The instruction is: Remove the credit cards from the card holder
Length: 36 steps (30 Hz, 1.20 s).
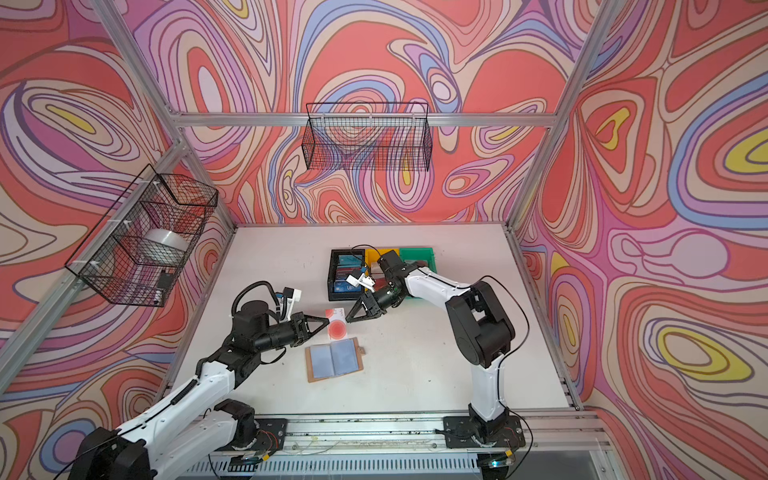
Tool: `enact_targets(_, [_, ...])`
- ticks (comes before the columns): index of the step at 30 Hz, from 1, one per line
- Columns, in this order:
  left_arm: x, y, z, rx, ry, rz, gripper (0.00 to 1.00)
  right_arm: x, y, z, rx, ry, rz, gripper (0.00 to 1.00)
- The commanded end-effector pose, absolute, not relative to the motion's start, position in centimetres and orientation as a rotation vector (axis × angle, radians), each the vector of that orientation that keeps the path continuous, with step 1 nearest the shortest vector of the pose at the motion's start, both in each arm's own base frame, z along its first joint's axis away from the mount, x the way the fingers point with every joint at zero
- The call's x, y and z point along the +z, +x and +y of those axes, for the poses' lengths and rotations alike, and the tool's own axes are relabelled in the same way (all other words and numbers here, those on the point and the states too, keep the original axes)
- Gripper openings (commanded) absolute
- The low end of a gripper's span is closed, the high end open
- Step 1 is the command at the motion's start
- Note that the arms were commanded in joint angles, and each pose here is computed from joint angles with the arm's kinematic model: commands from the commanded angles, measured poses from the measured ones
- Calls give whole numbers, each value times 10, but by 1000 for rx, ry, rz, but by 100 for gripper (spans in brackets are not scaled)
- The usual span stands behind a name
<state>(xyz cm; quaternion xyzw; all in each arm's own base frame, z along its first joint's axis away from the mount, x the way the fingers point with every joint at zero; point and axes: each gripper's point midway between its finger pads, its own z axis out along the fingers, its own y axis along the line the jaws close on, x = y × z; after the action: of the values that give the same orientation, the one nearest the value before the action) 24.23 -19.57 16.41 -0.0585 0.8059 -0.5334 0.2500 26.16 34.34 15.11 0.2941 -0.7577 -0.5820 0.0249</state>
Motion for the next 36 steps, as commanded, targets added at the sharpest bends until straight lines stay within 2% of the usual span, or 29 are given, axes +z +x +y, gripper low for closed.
enact_targets(1, [178,242,-198,-1480,-106,2114,0,159,261,344,-1845,927,-2308,29])
enact_targets(17, [178,246,-190,-1466,-171,2020,0,157,264,347,-1890,887,-2281,29])
enact_targets(36, [176,248,-196,-1497,-166,2025,0,158,265,349,-1909,880,-2259,27])
